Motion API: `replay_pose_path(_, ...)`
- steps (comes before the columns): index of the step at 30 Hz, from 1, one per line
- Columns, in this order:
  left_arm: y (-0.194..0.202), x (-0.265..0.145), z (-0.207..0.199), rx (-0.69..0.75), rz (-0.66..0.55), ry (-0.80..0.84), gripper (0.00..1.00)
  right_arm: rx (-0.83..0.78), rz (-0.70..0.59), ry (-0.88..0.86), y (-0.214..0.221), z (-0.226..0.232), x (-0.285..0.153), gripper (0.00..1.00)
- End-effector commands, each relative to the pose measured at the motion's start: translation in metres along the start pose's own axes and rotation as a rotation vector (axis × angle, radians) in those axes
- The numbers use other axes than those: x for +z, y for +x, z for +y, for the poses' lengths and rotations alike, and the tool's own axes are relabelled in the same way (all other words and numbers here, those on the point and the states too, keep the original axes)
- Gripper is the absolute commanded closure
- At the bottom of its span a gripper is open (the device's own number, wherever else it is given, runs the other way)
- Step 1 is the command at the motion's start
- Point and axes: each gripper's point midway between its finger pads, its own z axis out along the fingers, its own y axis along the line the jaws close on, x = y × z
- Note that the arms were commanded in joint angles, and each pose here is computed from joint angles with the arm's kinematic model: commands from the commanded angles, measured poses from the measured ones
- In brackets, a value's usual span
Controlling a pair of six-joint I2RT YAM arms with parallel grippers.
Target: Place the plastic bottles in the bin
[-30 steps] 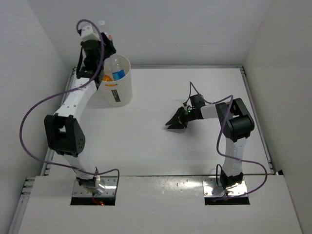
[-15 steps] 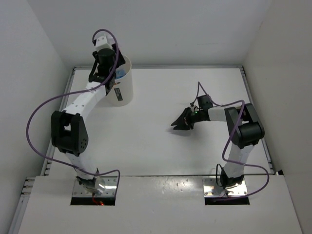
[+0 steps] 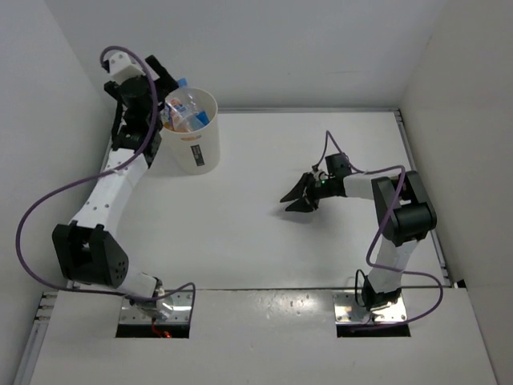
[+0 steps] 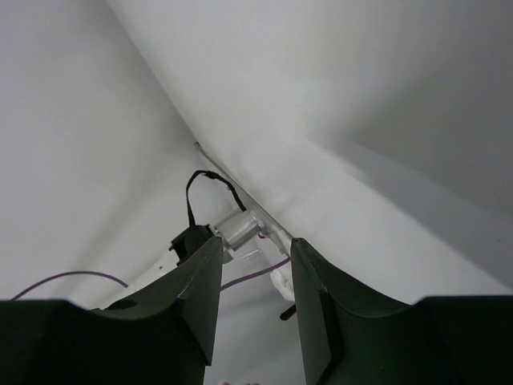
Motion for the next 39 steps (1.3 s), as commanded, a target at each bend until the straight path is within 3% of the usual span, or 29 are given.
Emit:
replay_pose_path(1, -0.073, -0.007, 0.031, -0.095, -0.164, -0.081, 0.0, -0.101, -0.034, -0.069, -0.013, 0.034, -0.009, 0.6)
replay_pose_path(4, -0.066, -0.009, 0.088, -0.071, -0.139, -0.239, 0.0, -0.152, -0.058, -0.101, -0.018, 0.055, -0.016, 0.6)
replay_pose_path(8, 0.002, -0.043, 0.167, -0.028, -0.02, -0.419, 0.0, -0.258, -0.134, -0.097, -0.027, 0.077, -0.032, 0.6)
replay_pose_path(11, 0.063, -0.07, 0.2, -0.001, 0.099, -0.5, 0.0, -0.298, -0.223, -0.048, -0.038, 0.079, -0.048, 0.6)
replay_pose_path(13, 0.088, -0.085, 0.212, 0.001, 0.163, -0.536, 0.0, -0.362, -0.403, 0.036, -0.049, 0.092, -0.077, 0.6)
replay_pose_path(17, 0.119, -0.104, 0.231, 0.033, 0.228, -0.587, 0.0, -0.393, -0.506, 0.169, -0.063, 0.091, -0.102, 0.58)
replay_pose_path(20, 0.12, -0.108, 0.237, 0.089, 0.241, -0.6, 0.0, -0.421, -0.532, 0.175, -0.06, 0.096, -0.11, 0.58)
replay_pose_path(30, 0.131, -0.082, 0.199, 0.064, 0.298, -0.379, 0.0, -0.471, -0.633, 0.248, -0.059, 0.086, -0.14, 0.57)
replay_pose_path(39, 0.163, -0.079, 0.176, 0.079, 0.415, -0.204, 0.0, -0.4, -0.955, 0.455, -0.078, 0.08, -0.211, 0.53)
